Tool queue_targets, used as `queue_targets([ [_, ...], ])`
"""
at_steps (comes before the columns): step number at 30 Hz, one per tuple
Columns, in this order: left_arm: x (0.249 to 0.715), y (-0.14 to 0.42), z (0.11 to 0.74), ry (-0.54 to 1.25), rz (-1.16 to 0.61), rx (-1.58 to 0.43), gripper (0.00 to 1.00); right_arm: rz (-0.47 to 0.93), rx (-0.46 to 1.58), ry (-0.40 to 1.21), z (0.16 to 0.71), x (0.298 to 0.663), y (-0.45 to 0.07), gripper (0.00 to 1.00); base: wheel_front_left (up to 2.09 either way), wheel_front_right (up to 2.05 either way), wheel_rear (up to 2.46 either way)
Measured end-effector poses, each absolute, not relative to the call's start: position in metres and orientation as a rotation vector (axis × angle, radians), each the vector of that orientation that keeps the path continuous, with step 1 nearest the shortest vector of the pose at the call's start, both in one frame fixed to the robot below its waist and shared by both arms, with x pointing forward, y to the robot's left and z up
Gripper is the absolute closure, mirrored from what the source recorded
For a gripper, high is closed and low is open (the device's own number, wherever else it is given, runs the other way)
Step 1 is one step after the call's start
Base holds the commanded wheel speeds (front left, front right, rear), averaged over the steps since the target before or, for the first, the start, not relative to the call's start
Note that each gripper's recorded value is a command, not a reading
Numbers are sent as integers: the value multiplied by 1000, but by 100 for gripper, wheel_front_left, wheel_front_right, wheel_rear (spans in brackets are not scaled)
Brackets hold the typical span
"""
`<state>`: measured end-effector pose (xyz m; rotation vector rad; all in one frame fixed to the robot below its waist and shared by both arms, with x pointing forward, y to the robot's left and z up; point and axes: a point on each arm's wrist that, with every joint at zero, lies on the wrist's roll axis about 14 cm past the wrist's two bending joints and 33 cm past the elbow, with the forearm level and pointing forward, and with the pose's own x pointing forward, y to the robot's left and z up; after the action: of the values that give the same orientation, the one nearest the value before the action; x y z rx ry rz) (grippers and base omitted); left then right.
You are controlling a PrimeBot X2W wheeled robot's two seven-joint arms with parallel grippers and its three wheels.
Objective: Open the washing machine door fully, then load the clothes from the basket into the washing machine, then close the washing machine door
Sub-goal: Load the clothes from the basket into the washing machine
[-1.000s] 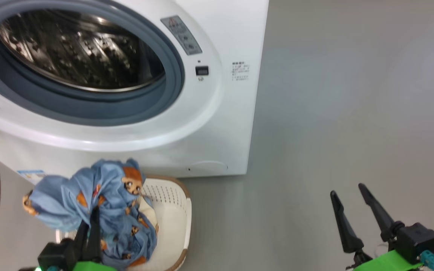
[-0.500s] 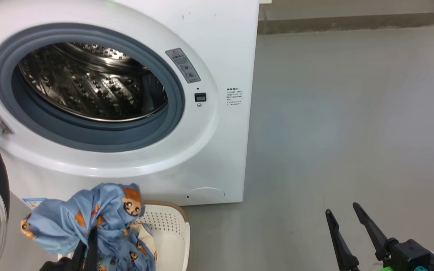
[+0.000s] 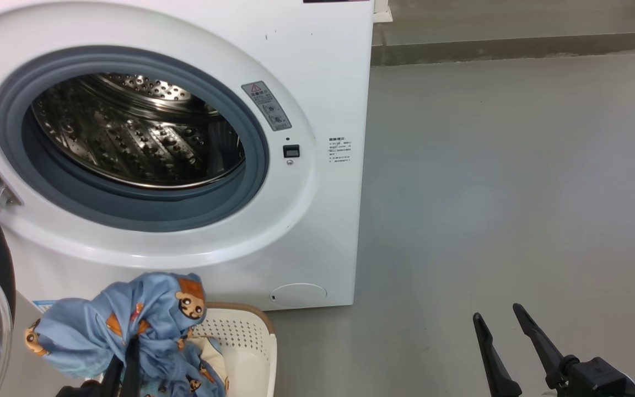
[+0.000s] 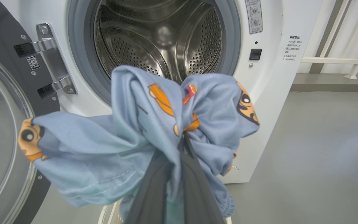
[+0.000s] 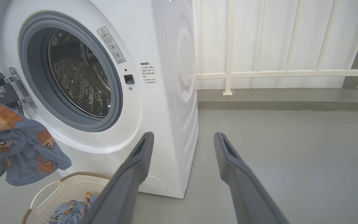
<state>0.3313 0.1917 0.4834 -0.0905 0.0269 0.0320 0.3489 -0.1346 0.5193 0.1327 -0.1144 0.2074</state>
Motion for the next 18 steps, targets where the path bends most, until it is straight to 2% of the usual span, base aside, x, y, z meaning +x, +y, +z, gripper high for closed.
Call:
queue_targets([
  [18, 333, 189, 481, 37, 32, -95, 100, 199, 135, -112, 519, 349, -136, 0, 0, 0, 0],
])
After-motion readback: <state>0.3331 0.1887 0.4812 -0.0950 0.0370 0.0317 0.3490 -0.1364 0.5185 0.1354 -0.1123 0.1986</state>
